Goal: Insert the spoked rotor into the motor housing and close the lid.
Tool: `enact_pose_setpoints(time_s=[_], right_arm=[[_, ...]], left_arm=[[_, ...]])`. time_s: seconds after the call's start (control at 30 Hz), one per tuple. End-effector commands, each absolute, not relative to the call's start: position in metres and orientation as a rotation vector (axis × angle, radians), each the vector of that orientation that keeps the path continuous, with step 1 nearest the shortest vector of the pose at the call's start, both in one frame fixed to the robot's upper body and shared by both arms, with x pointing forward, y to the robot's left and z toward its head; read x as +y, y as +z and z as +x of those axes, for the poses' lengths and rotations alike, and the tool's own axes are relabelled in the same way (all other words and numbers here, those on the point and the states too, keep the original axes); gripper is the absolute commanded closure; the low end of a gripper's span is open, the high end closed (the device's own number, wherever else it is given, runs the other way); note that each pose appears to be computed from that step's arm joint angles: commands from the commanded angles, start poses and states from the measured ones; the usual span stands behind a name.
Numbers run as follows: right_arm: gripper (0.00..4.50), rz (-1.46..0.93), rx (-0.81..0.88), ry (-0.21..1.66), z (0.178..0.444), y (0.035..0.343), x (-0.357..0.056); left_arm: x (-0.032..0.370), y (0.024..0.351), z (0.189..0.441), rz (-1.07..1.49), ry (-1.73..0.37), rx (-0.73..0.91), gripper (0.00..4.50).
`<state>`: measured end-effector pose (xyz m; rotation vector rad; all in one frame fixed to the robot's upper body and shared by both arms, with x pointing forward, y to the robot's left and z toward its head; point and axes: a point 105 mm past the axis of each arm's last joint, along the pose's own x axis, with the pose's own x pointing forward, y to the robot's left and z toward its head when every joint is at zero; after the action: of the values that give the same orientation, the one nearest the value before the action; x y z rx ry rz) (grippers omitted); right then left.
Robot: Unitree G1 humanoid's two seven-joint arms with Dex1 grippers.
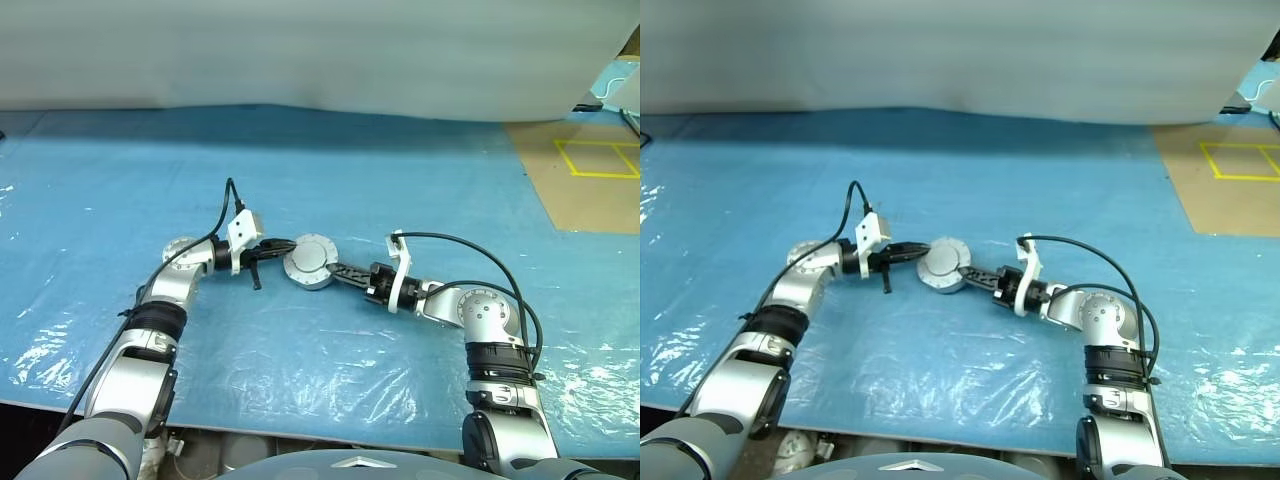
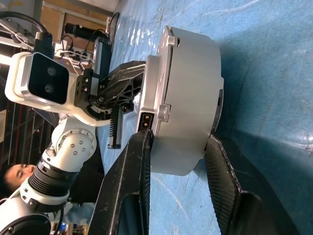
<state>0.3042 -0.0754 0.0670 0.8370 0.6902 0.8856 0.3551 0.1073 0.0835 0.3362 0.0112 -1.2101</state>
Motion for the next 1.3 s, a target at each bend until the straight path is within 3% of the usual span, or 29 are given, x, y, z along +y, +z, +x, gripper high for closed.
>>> enact_pose_setpoints(time_s=[0.03,0.17,0.3,0.43,1.0,1.27,1.3], right_arm=[[3.29,0.848,0.638,0.913,0.308,0.077,-0.071],[3.29,0.85,0.629,0.939,0.305,0.082,-0.068],[3.29,0.855,0.633,0.949,0.304,0.084,-0.066],[3.29,0.871,0.622,0.922,0.305,0.084,-0.072],[3.38,0.979,0.545,0.892,0.325,0.102,-0.074],[3.38,1.066,0.383,0.989,0.337,0.16,-0.061],[3.38,1.072,0.367,1.007,0.338,0.168,-0.057]], left_arm=[[0.103,0.07,0.349,0.347,-1.246,0.064,4.5],[0.103,0.079,0.353,0.302,-1.23,0.034,4.5],[0.098,0.122,0.357,0.028,-1.223,-0.058,4.5],[0.105,0.158,0.345,-0.212,-1.263,-0.044,4.5],[0.152,0.148,0.352,-0.361,-0.98,0.022,4.5],[0.176,0.161,0.353,-0.707,-0.845,-0.035,4.5],[0.178,0.157,0.352,-0.705,-0.823,-0.035,4.32]])
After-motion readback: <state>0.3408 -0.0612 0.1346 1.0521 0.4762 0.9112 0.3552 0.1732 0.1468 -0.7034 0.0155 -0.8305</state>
